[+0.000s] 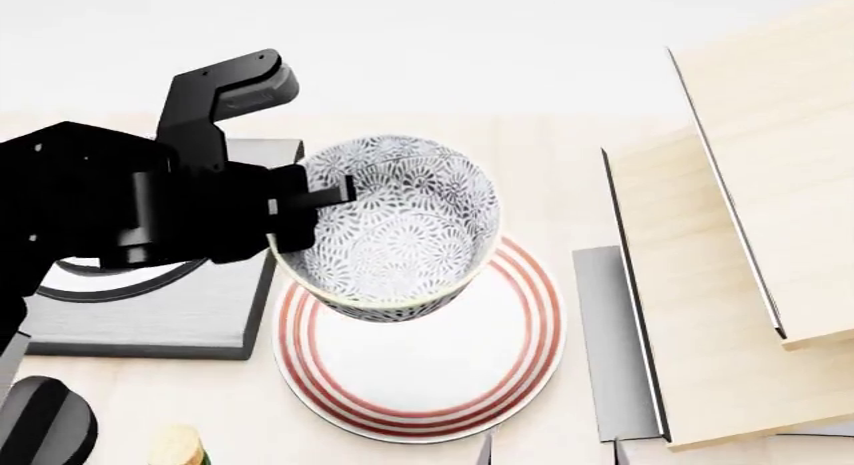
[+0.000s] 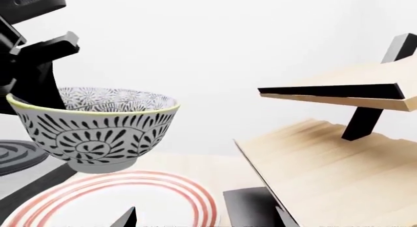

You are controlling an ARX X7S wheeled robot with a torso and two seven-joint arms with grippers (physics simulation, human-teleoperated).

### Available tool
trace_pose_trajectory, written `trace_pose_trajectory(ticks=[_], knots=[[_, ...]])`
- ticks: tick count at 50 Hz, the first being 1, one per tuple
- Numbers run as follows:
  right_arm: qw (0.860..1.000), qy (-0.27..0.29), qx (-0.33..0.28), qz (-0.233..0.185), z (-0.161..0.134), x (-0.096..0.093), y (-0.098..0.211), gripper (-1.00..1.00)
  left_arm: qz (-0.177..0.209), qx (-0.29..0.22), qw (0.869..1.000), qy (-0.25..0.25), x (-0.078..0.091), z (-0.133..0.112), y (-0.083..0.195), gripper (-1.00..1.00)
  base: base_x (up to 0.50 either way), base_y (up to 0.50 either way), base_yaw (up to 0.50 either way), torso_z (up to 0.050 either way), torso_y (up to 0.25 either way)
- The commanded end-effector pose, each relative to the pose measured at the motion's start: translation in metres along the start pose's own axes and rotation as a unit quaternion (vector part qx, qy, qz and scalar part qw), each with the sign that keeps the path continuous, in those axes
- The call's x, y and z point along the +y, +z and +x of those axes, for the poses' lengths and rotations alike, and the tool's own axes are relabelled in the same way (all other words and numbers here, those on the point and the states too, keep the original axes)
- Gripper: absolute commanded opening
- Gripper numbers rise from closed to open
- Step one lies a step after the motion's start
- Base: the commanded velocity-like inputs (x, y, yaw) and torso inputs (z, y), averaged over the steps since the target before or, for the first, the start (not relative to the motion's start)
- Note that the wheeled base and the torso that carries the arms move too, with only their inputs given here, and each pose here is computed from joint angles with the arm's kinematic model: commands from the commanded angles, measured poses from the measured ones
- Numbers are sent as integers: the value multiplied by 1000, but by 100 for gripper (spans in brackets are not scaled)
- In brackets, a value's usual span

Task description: Pick up the akita bowl and put it on the plate.

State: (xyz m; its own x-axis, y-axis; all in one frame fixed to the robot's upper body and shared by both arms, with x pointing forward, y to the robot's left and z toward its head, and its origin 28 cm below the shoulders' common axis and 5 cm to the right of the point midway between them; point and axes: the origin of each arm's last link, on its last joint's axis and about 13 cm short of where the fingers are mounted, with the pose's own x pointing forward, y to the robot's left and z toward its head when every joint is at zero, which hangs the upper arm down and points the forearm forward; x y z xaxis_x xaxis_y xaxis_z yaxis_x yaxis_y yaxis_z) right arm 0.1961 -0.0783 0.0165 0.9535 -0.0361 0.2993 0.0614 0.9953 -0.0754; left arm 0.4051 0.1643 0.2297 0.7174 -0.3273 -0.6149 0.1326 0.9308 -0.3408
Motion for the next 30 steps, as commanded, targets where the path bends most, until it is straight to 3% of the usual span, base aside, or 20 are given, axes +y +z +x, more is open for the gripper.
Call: trace_pose_trajectory(ticks=[1,2,5,13,19,30], knots=[[1000,2,3,0,-1,1,-2,100,-11,-16,1000,-16,-3,4,-1,-100,0,0,0,0,0],[1000,2,3,-1,0,1,-2,100,-3,-22,1000,1,-2,6,-2,-100,0,0,0,0,-158],[1000,2,4,-1,0,1,-2,100,-40,-9,999,-32,-2,5,-4,-100,0,0,0,0,-205],[1000,2,4,0,0,1,-2,100,-48,-7,998,-49,-1,7,-6,-100,0,0,0,0,0],[1000,3,4,0,0,1,-3,100,-75,-19,995,-61,0,8,-6,-100,0,0,0,0,0],[1000,7,5,0,-1,3,-4,100,-117,-30,992,-46,5,15,-13,-100,0,0,0,0,0]])
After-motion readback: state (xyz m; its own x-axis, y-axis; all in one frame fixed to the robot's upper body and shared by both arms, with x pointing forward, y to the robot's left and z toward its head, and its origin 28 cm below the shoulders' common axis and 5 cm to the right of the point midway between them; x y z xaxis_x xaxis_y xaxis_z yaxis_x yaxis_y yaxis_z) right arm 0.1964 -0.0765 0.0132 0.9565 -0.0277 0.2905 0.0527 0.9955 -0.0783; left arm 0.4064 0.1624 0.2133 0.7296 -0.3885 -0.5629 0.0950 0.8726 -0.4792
